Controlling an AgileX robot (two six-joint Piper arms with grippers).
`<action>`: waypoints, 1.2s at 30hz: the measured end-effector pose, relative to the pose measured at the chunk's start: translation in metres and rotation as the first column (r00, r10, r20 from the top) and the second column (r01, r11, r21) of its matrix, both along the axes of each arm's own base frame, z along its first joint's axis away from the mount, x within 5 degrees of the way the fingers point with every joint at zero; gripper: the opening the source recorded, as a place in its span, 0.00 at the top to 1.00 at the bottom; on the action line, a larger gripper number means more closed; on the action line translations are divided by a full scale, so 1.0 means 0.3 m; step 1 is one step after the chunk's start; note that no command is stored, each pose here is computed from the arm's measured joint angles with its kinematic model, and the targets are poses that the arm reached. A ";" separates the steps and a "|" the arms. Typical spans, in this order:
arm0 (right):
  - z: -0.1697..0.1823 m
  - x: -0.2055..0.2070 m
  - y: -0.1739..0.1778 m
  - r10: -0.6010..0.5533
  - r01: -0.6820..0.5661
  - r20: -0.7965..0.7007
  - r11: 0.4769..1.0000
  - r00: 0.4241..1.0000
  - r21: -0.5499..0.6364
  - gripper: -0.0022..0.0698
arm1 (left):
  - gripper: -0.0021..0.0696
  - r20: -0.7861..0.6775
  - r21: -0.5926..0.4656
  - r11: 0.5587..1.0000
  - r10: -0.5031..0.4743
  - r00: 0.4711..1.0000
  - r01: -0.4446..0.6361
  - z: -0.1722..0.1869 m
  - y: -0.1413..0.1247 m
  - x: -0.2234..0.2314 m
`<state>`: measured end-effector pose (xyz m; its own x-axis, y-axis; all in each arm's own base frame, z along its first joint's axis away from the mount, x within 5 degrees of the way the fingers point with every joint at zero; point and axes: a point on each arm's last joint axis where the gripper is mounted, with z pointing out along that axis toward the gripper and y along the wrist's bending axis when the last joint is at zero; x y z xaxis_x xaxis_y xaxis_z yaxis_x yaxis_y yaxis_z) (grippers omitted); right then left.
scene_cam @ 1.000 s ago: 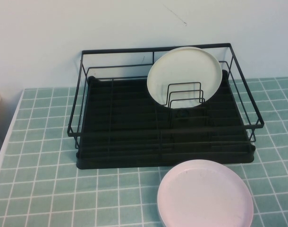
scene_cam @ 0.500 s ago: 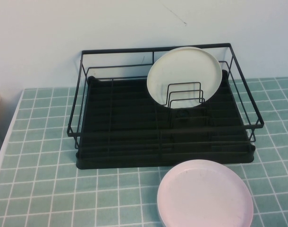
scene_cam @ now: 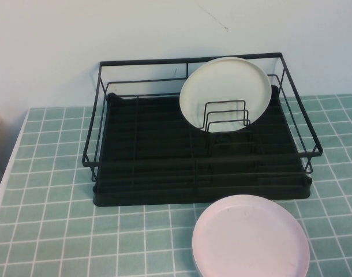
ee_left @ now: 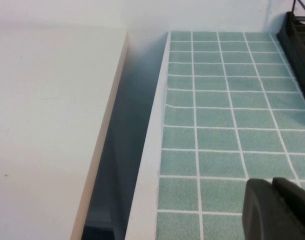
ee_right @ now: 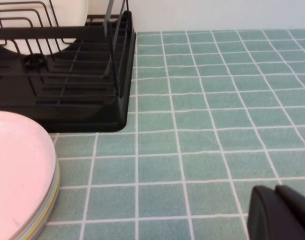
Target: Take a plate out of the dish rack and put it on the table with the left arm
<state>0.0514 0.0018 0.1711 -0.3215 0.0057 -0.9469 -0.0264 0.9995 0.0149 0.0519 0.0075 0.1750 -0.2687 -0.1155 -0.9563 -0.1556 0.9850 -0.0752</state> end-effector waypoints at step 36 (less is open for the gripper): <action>0.000 0.000 0.000 0.000 0.000 0.000 1.000 1.000 0.000 0.97 | 0.97 -0.004 0.028 0.998 -0.054 0.999 0.054 0.000 -0.008 0.001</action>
<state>0.0514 0.0018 0.1711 -0.3215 0.0057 -0.9469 -0.0264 0.9995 0.0149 0.0522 0.0051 0.1750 -0.2769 -0.0733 -0.9581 -0.1020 0.9937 -0.0465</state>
